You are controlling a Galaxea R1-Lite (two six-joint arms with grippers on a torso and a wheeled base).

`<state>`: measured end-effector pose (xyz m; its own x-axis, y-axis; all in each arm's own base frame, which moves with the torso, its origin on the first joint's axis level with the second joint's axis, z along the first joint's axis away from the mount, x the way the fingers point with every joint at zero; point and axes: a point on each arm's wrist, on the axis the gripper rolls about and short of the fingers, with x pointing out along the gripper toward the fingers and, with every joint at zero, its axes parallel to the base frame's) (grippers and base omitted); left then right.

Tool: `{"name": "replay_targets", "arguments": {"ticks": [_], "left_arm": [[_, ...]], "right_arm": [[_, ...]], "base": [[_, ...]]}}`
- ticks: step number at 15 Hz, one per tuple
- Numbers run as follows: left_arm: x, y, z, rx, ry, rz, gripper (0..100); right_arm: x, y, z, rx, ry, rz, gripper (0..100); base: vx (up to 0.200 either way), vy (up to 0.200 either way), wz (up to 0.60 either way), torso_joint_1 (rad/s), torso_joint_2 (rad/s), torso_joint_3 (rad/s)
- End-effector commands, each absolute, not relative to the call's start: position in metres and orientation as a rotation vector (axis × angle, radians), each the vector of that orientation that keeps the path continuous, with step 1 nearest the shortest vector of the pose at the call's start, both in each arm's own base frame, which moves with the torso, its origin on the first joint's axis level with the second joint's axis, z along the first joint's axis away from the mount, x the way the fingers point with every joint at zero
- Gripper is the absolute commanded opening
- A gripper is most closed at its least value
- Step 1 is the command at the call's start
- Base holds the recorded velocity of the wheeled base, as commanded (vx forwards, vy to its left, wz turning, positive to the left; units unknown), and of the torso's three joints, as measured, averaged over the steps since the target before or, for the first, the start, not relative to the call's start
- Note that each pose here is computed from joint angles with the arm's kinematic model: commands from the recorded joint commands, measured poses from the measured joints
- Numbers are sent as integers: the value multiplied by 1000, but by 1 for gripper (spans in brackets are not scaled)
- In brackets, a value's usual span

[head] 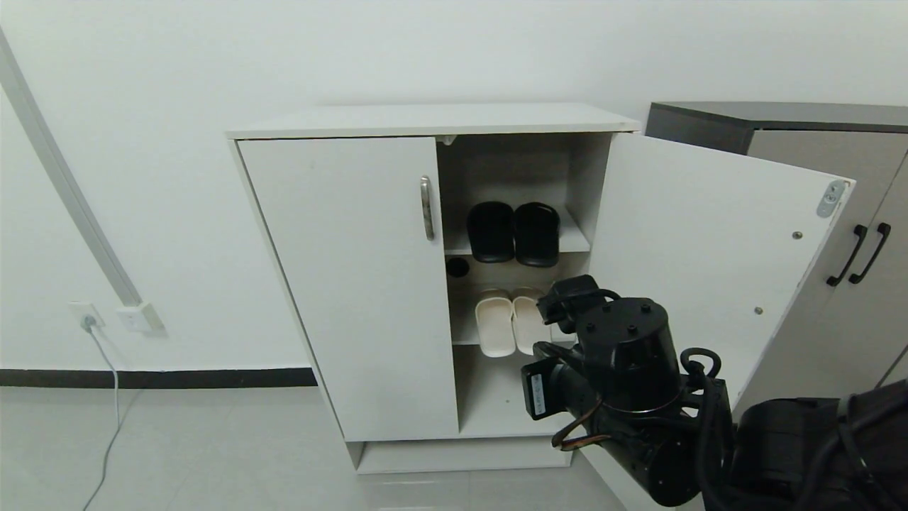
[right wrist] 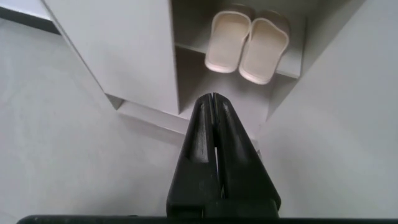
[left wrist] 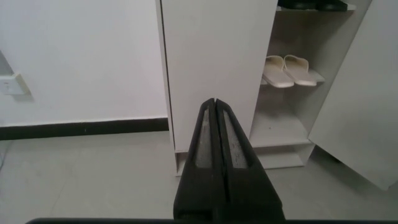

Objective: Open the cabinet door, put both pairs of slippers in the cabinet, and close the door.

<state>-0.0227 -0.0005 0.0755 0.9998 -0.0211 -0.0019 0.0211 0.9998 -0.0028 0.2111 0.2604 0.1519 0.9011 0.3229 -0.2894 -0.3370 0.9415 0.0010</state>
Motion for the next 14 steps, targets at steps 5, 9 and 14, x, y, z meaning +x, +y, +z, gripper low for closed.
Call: {"name": "replay_targets", "arguments": {"ticks": [5, 9, 14], "left_arm": [[-23, -1, 76, -3, 2, -20, 0], [-23, -1, 76, -3, 2, -20, 0], [-23, -1, 76, -3, 2, -20, 0]], "right_arm": [[214, 263, 144, -66, 304, 338, 0], [215, 264, 142, -72, 307, 336, 0], [215, 264, 141, -73, 307, 337, 0]], "base": [[0, 0, 0, 0, 0, 0], [0, 0, 0, 0, 0, 0], [0, 0, 0, 0, 0, 0]]}}
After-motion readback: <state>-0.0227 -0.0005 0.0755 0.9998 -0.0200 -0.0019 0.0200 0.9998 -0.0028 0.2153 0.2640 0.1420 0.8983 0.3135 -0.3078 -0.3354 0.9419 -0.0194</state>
